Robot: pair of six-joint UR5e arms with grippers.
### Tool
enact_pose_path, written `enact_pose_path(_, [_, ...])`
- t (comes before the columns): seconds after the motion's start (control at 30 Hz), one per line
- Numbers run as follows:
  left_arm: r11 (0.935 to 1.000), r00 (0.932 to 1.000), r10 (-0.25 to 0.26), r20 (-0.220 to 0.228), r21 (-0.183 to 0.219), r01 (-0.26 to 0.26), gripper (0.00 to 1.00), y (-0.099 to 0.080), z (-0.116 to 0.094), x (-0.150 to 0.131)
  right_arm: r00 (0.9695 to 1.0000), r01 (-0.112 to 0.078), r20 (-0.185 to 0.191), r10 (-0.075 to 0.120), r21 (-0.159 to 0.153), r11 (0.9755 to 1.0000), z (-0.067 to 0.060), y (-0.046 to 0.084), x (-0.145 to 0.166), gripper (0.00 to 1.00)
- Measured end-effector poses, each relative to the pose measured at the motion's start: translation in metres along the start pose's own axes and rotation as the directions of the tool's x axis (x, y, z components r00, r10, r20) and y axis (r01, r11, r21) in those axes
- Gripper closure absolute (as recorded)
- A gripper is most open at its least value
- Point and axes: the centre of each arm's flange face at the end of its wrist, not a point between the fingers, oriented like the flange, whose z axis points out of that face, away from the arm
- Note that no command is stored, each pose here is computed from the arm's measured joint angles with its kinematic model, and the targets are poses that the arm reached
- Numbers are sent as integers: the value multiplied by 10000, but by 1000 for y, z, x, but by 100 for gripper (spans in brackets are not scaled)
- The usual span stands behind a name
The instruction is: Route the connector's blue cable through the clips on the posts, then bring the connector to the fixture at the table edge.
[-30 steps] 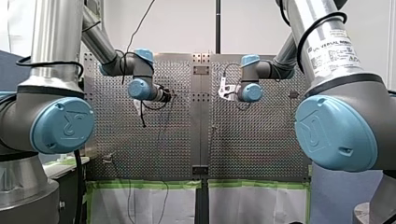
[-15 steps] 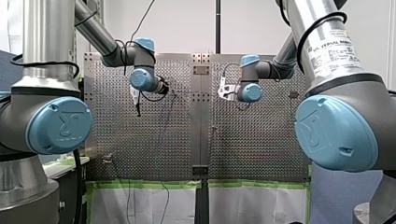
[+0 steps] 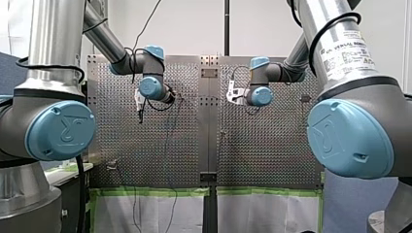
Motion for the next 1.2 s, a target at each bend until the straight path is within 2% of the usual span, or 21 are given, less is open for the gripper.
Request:
enact_pose_path(0.23, [9987,9991,433,35,252,-433,0,-4,0,0,10000,0,-5,0,4,10000,0,0,0,99])
enact_pose_path(1.2, [9989,9997,249,60,391,-251,0,-6,0,0,10000,0,8,0,2,10000,0,0,0,99])
